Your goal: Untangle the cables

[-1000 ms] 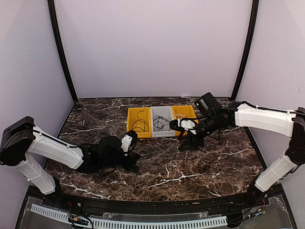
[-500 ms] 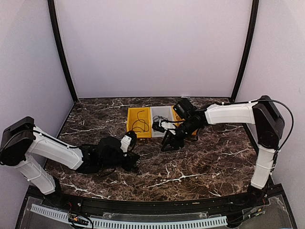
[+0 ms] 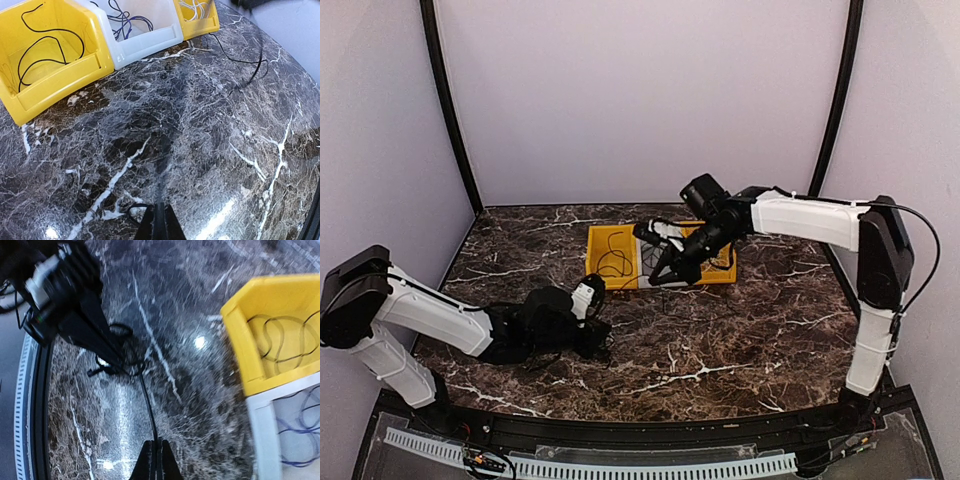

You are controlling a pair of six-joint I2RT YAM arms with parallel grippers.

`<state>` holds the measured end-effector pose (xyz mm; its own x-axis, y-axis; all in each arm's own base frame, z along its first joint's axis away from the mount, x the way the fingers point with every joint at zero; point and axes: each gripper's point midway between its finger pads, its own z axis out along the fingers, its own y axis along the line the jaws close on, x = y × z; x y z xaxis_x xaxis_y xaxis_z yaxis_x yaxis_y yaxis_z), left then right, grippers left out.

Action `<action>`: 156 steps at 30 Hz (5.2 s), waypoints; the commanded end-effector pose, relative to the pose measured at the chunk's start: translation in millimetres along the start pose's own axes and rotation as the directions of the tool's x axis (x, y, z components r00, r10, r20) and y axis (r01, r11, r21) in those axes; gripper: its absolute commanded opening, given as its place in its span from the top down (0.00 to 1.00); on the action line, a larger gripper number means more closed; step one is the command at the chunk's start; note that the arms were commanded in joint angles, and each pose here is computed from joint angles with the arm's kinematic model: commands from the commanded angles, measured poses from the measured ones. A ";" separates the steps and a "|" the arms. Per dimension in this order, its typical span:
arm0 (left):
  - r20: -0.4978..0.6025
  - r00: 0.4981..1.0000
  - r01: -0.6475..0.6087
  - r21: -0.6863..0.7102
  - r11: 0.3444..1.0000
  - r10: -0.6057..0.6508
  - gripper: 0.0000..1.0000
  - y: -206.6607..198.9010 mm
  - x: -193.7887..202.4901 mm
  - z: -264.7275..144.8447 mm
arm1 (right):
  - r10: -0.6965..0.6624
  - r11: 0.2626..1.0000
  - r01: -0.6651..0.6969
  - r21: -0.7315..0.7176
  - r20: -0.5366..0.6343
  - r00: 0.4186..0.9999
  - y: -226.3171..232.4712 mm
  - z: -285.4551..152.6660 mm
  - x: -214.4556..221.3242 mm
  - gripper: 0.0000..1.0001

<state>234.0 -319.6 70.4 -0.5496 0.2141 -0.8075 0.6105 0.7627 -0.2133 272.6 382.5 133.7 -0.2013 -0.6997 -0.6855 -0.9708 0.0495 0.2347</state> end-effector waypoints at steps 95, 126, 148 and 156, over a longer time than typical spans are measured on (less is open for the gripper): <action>0.289 0.880 0.426 -0.133 0.895 -0.376 0.58 76.8 13.6 -118.7 | -0.679 0.673 0.217 0.708 0.475 0.560 -28.5 -209.3 -335.4 1.00; 0.297 0.876 0.432 -0.133 0.892 -0.380 0.58 80.9 21.4 -119.1 | -0.698 0.658 0.225 0.718 0.471 0.539 -13.1 -210.8 -345.9 1.00; 0.320 0.863 0.452 -0.147 0.880 -0.390 0.58 90.6 28.6 -129.9 | -0.481 0.773 0.211 0.599 0.335 0.810 -113.8 -74.0 -218.9 1.00; 0.320 0.863 0.453 -0.146 0.879 -0.392 0.58 90.9 30.8 -127.5 | -0.450 0.790 0.195 0.581 0.335 0.828 -117.3 -68.9 -206.8 1.00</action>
<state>200.1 -168.1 101.8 -0.5323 -0.3081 -0.7885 0.2144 0.8520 -0.4776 443.7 473.4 238.4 0.1518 -0.4554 -0.8773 -0.9042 0.2945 -0.3093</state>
